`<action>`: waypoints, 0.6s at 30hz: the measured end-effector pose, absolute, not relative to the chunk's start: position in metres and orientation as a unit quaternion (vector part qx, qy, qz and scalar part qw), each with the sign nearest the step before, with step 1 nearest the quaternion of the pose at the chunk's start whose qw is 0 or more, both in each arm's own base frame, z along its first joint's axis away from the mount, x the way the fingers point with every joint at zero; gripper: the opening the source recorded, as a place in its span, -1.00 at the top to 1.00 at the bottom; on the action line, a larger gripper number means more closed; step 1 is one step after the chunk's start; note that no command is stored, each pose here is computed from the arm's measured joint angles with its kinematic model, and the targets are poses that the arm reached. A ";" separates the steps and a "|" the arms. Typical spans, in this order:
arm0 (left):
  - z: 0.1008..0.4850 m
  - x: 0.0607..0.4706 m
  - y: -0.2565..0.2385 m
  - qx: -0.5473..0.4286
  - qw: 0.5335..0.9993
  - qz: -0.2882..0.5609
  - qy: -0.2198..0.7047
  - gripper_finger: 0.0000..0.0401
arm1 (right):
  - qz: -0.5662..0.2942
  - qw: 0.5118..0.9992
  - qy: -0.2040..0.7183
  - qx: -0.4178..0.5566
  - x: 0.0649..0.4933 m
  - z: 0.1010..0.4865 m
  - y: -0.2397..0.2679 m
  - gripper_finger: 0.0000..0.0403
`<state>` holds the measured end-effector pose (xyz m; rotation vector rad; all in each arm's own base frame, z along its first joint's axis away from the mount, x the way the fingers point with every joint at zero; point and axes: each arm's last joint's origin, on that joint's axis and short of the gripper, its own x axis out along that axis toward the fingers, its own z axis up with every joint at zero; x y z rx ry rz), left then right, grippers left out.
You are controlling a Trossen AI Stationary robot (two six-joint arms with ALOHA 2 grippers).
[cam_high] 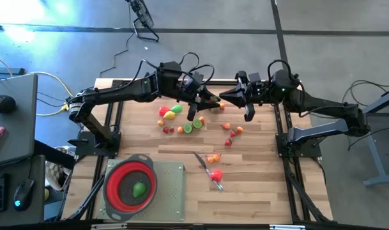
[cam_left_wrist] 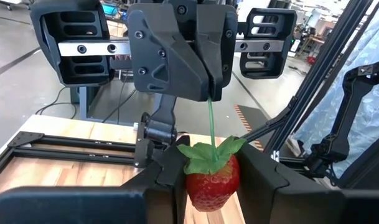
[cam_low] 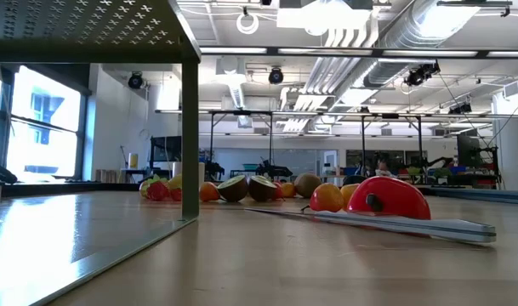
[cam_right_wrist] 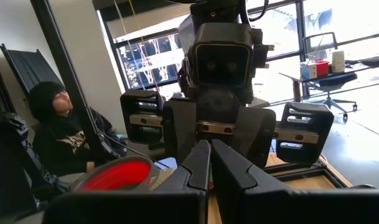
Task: Pick & Place Fruit
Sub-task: Put the strawberry into the red strainer bowl on the shelf
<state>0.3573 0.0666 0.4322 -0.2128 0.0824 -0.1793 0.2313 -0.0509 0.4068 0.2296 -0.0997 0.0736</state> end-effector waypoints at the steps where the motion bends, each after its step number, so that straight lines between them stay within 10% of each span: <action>1: 0.432 0.357 0.067 -0.106 0.989 -0.089 0.041 0.51 | 0.037 0.992 -0.050 0.114 0.231 0.407 -0.051 0.98; 18: 0.433 0.357 0.066 -0.121 0.987 -0.094 0.043 0.51 | 0.073 0.990 -0.049 0.113 0.222 0.411 -0.049 -0.20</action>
